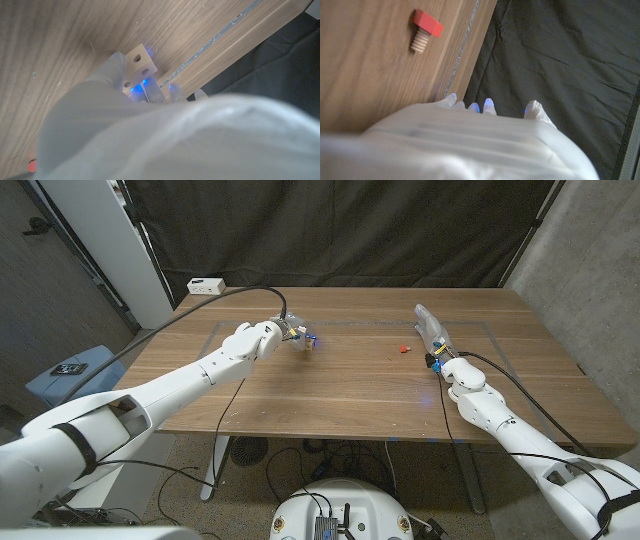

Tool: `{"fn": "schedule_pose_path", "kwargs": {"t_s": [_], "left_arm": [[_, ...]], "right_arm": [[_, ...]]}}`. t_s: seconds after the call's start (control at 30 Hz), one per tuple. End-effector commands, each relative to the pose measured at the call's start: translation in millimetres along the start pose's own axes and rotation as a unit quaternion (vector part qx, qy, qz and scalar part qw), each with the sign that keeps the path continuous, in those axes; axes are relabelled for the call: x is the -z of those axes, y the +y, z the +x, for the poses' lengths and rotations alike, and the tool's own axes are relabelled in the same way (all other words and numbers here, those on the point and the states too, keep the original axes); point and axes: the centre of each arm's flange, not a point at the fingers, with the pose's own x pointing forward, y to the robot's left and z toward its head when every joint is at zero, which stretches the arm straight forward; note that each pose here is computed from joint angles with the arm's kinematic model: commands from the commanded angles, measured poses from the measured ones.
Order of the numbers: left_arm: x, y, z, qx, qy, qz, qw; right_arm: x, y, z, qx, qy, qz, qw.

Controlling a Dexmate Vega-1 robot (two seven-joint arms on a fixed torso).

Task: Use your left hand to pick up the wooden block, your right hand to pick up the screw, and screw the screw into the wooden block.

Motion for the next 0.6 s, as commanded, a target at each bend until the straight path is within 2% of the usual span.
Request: {"fn": "schedule_pose_path", "kwargs": {"t_s": [0.03, 0.6], "left_arm": [[0.0, -0.8, 0.4, -0.001, 0.003, 0.001, 1.0], [0.4, -0.3, 6.0, -0.009, 0.004, -0.003, 1.0]], "right_arm": [[1.7, -0.3, 0.6, -0.001, 0.002, 0.001, 1.0], [2.8, -0.7, 5.2, -0.001, 0.002, 0.0, 1.0]]}}
